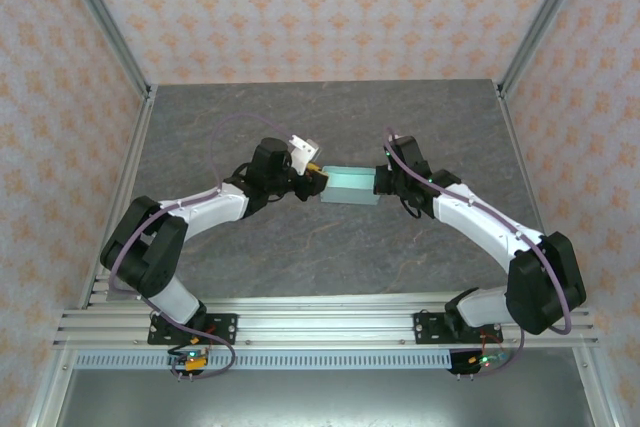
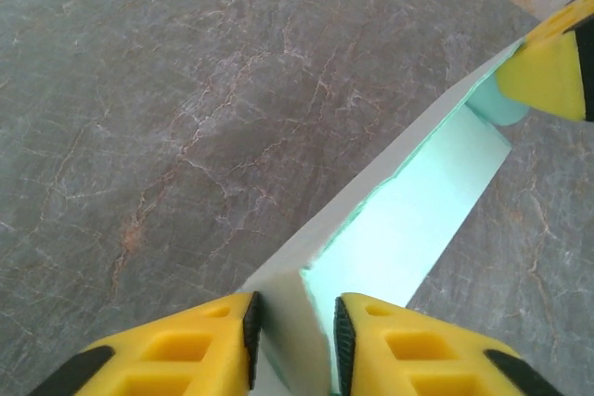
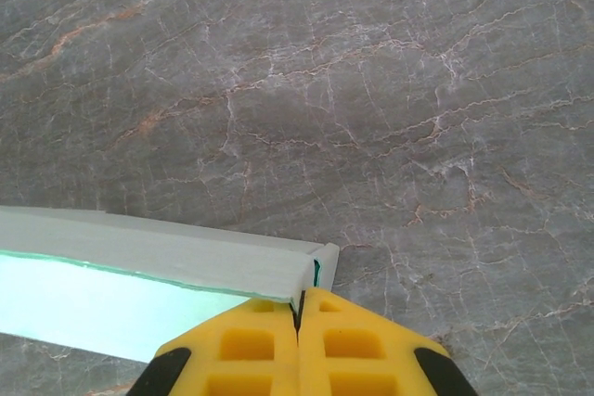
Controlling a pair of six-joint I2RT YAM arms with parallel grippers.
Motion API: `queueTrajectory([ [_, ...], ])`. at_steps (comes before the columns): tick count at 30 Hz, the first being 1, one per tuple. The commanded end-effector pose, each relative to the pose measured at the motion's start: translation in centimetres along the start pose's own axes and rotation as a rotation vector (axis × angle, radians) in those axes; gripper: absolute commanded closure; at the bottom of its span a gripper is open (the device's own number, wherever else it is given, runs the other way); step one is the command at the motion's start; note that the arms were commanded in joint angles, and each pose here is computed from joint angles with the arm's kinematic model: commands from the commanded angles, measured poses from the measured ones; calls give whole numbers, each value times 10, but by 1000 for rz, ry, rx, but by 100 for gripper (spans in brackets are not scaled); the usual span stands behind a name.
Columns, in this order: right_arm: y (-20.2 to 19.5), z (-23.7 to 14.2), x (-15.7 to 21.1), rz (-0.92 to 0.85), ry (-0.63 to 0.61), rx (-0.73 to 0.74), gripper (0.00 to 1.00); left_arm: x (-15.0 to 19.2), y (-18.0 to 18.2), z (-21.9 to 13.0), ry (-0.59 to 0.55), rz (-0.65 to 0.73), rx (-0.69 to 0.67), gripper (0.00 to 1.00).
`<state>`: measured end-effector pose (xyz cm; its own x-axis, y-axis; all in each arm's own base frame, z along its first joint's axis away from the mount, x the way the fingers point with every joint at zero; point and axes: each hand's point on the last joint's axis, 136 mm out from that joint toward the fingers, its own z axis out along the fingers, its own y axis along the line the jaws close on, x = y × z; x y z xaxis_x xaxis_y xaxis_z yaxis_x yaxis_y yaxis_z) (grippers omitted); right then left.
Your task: Fold the paper box
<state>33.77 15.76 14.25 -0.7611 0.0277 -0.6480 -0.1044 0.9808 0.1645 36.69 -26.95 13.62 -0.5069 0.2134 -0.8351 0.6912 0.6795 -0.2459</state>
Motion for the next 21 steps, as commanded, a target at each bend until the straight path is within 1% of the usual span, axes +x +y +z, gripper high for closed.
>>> queueTrajectory([
  [1, 5, -6, -12, 8, -32, 11, 100, -18, -6, -3, -41, 26, 2, 83],
  [5, 10, -4, -11, -2, -29, 18, 100, -25, -15, -4, -65, 13, 13, 84],
  [6, 12, -4, -11, 2, -29, 15, 100, -26, -18, -3, -67, 10, 19, 86],
  [10, 16, -2, -12, 6, -38, 25, 100, -26, -22, 2, -74, -26, 13, 90],
  [15, 21, 0, -10, 18, -41, 28, 99, -30, -22, 8, -101, -124, -15, 88],
  [21, 23, 1, -9, 44, -40, 23, 96, -32, -27, 11, -105, -135, -51, 87],
])
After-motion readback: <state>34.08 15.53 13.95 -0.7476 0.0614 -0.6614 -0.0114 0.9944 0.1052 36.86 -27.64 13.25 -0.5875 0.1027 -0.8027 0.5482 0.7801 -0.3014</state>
